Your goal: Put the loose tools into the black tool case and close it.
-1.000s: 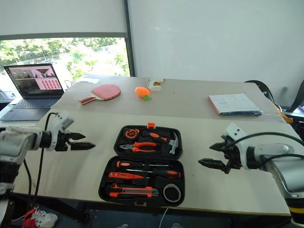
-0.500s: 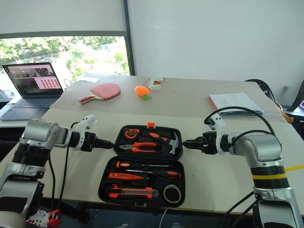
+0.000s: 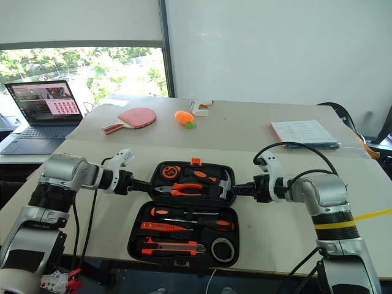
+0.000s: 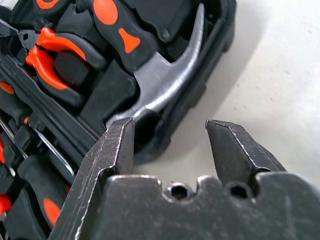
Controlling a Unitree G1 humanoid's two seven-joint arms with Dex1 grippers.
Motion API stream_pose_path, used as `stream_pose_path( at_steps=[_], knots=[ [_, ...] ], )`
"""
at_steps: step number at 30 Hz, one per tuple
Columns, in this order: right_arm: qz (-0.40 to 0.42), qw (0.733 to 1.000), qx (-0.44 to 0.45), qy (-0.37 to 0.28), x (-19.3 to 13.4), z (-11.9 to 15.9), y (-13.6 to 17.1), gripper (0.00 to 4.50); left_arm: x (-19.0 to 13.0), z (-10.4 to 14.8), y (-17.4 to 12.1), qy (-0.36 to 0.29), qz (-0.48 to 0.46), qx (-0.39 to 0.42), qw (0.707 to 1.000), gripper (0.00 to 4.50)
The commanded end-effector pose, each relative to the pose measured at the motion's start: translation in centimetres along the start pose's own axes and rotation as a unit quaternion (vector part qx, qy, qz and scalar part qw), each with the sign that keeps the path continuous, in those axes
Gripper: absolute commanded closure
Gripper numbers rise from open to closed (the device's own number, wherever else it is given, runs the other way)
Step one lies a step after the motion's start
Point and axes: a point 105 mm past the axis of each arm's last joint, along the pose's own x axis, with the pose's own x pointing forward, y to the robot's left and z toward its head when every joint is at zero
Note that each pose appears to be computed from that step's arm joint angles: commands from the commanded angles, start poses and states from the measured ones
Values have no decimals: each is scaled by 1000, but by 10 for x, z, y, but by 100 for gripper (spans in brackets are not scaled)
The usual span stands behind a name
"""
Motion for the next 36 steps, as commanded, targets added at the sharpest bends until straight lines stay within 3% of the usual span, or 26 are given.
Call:
stream_pose_path(
  at_steps=[1,2,7,9,16,26,36],
  knots=[
    [-7,1000,1,-8,1,8,-1,213,1,6,-5,-7,-8,7,1000,232],
    [-7,1000,3,-5,2,6,-1,237,2,6,-5,-8,-9,6,1000,251],
    [4,1000,5,9,4,-2,4,401,2,8,-9,-15,-21,6,1000,435],
    [6,1000,5,11,5,-3,5,444,2,8,-10,-18,-24,3,1000,450],
    [15,1000,-2,-3,4,3,9,444,3,7,-13,-33,-38,2,999,450],
    [12,988,-83,-128,-9,41,20,444,-9,40,-28,-172,-75,80,979,450],
    [-7,964,-200,-176,-9,37,34,444,-20,47,-53,-266,-102,172,943,450]
  ],
)
